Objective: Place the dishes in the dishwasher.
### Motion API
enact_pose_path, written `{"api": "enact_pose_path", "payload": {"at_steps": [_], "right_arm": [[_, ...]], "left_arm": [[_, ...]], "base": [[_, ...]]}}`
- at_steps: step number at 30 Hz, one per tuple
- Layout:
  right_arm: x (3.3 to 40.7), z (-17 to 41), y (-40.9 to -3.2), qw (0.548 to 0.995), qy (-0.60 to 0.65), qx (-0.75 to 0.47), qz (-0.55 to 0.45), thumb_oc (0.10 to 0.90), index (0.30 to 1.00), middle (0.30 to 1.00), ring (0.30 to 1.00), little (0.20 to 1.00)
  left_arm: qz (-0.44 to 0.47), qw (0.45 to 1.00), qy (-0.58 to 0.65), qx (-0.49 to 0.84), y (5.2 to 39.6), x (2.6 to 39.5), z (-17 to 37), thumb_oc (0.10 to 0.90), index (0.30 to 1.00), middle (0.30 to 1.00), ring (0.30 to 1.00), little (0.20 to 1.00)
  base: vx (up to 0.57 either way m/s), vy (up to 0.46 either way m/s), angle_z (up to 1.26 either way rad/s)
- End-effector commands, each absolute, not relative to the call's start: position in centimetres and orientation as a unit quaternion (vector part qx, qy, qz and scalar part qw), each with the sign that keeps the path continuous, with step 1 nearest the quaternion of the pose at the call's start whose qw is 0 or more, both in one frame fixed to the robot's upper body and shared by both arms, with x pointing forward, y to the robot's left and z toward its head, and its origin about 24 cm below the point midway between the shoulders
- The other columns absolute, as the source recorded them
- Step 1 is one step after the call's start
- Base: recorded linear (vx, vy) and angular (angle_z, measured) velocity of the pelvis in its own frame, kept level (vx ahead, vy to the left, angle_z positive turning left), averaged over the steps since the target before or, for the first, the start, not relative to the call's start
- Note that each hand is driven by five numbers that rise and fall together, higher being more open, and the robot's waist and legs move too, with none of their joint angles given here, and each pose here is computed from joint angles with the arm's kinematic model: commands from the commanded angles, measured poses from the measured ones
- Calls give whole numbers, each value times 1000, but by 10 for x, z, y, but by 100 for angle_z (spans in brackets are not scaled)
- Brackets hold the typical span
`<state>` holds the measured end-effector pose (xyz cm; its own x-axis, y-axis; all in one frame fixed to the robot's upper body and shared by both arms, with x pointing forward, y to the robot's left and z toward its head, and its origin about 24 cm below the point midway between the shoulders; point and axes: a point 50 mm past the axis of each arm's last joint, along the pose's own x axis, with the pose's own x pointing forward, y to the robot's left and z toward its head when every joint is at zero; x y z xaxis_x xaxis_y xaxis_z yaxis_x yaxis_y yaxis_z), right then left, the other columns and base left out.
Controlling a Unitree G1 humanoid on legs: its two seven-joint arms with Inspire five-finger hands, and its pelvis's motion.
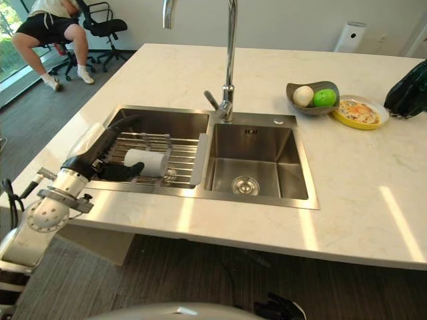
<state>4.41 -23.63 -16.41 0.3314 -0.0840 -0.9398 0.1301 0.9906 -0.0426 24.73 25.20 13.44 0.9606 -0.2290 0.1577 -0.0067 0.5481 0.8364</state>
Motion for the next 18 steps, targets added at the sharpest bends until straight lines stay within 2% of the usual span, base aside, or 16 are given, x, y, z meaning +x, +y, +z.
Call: {"api": "enact_pose_path", "payload": {"at_steps": [1,2,11,18], "right_arm": [[11,-169,-224,789,614,11,-16,800,900,900,900,900],[10,-168,-225,788,615,9,-15,800,900,900,900,900],[12,-166,-232,792,610,-7,-14,800,900,900,900,900],[8,-165,-237,790,612,-12,-28,800,900,900,900,900]], "left_arm": [[-6,801,-236,550,262,251,193,800,900,900,900,900],[-5,776,-232,586,265,253,194,800,900,900,900,900],[0,695,-227,682,267,266,189,800,900,900,900,900],[24,667,-227,709,271,271,184,800,900,900,900,900]], "base": [[7,2,12],[7,2,9],[4,5,-10],[10,5,-6]]}}
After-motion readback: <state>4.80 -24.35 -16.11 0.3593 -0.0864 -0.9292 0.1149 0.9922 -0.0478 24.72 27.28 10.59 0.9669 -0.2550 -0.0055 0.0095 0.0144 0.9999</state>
